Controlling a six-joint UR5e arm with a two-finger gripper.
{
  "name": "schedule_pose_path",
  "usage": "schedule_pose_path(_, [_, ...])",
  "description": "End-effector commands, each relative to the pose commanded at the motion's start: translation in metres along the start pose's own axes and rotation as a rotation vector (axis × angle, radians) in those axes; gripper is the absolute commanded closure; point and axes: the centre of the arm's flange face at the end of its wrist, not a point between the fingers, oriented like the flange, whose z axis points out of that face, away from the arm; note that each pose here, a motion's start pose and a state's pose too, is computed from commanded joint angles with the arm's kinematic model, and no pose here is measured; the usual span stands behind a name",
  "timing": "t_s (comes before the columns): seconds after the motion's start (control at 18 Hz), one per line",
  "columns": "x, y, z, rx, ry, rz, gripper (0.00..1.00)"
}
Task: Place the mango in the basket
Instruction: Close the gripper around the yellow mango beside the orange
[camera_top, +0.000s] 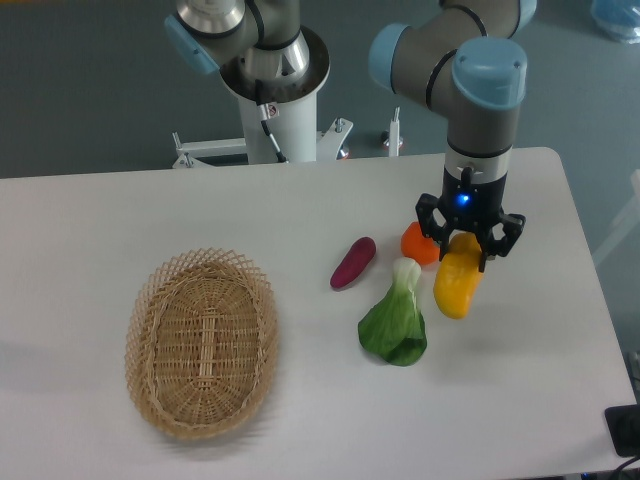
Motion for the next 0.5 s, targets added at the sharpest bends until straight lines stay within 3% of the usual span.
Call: schedule_pose_path(0.5, [0.0091,-0.0007,-0.0051,0.003,0.001,-0.021,0.48])
